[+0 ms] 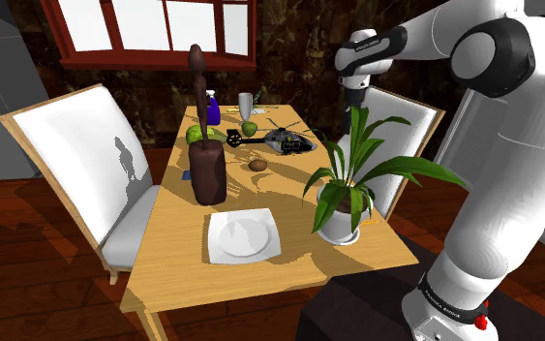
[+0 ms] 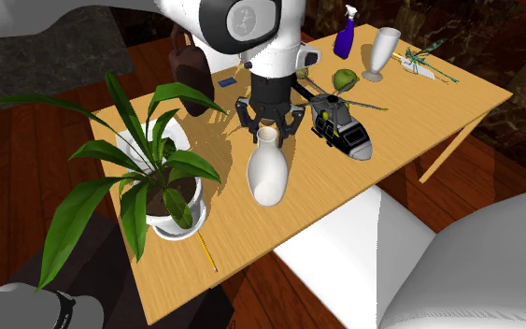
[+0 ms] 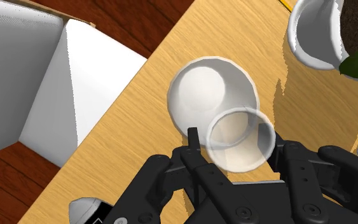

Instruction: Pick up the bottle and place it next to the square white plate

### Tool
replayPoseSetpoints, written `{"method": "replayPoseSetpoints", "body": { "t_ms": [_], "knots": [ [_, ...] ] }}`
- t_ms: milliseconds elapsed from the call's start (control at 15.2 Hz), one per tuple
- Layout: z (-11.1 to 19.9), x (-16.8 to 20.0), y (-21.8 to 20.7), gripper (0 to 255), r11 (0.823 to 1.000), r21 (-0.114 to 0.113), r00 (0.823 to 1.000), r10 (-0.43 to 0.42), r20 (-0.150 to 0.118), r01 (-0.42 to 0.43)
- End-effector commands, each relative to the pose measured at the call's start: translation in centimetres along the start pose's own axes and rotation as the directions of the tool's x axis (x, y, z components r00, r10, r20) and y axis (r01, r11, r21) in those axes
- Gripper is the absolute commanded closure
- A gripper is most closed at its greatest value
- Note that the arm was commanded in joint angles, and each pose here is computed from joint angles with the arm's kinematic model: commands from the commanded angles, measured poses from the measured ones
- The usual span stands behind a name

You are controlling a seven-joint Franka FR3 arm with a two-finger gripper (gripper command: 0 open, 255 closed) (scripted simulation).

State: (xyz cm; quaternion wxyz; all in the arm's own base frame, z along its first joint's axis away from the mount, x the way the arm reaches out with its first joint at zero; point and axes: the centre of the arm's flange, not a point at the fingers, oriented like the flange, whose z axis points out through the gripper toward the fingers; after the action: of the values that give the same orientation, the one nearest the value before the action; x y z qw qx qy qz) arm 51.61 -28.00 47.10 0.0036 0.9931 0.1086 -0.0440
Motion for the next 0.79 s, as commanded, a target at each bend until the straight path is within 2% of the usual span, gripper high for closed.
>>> {"method": "replayPoseSetpoints", "body": {
  "t_ms": [0, 726],
  "knots": [
    [-1.1, -0.1, 0.0, 255, 1.000, 0.000, 1.000, 0.000, 0.000, 0.000],
    [-6.9, -0.6, 0.0, 255, 1.000, 0.000, 1.000, 0.000, 0.000, 0.000]
  ]
}}
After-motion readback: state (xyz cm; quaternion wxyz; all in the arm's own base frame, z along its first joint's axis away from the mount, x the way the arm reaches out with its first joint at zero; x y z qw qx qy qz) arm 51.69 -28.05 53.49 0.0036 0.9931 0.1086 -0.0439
